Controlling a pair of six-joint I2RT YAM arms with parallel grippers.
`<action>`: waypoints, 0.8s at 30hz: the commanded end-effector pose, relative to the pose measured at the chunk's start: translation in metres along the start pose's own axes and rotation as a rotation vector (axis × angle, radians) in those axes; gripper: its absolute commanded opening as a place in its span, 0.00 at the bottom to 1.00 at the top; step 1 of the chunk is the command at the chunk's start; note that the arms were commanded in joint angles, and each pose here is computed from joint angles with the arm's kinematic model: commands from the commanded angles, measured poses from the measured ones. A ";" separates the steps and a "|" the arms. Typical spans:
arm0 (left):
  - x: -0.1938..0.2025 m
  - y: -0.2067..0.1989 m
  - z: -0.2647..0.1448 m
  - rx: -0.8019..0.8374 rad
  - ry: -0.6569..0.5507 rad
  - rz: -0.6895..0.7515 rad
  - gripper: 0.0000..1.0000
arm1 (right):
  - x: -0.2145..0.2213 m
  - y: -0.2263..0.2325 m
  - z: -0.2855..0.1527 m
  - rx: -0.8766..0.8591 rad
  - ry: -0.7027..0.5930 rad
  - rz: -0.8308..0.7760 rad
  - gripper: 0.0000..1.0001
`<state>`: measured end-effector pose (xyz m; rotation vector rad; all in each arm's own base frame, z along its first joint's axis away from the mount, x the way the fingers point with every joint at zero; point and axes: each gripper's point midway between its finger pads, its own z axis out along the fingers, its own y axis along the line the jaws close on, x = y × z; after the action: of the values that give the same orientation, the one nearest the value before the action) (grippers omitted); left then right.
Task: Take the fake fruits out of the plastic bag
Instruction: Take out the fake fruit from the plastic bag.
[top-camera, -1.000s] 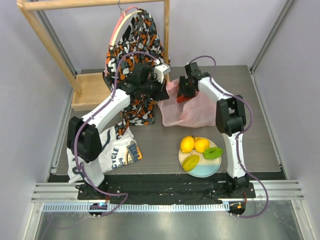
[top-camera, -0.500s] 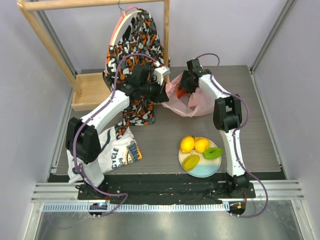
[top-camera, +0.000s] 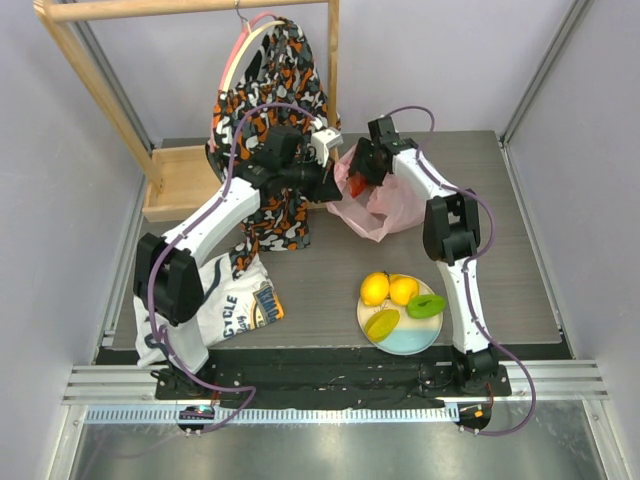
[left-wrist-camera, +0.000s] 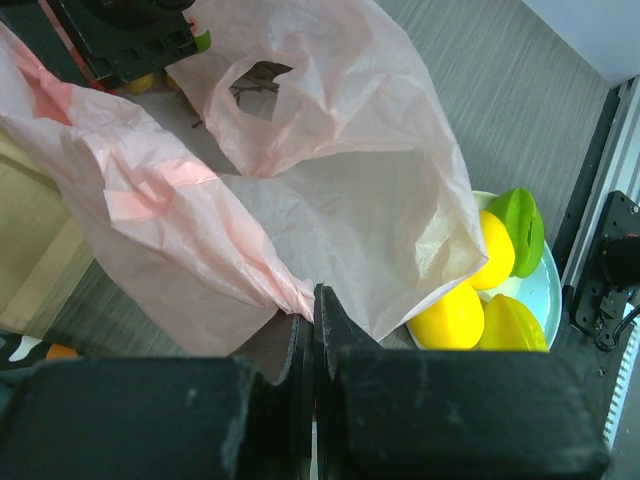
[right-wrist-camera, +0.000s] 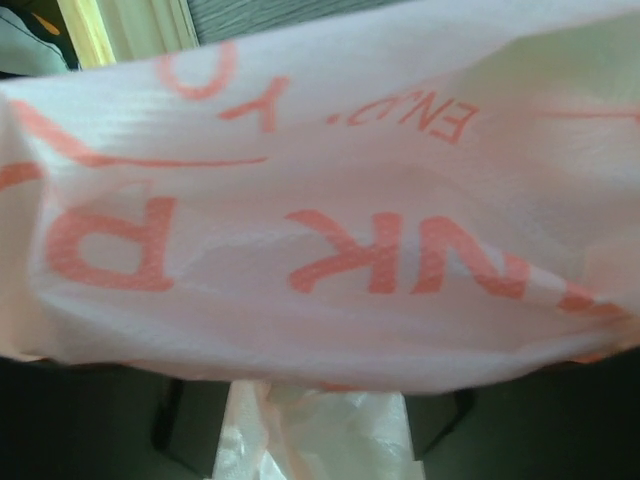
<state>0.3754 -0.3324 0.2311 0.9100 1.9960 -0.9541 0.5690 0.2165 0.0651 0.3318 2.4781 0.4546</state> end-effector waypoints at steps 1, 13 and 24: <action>-0.019 -0.014 -0.005 0.048 -0.046 0.034 0.00 | -0.009 0.019 0.008 -0.040 -0.046 0.018 0.69; -0.018 -0.009 -0.003 0.028 -0.043 0.043 0.00 | -0.007 0.021 0.014 -0.024 -0.062 0.016 0.59; -0.021 -0.003 -0.002 0.005 -0.048 0.053 0.00 | 0.017 0.007 0.030 -0.062 0.020 -0.118 0.30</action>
<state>0.3764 -0.3321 0.2301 0.9110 1.9962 -0.9471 0.5749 0.2247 0.0509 0.2832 2.4701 0.4315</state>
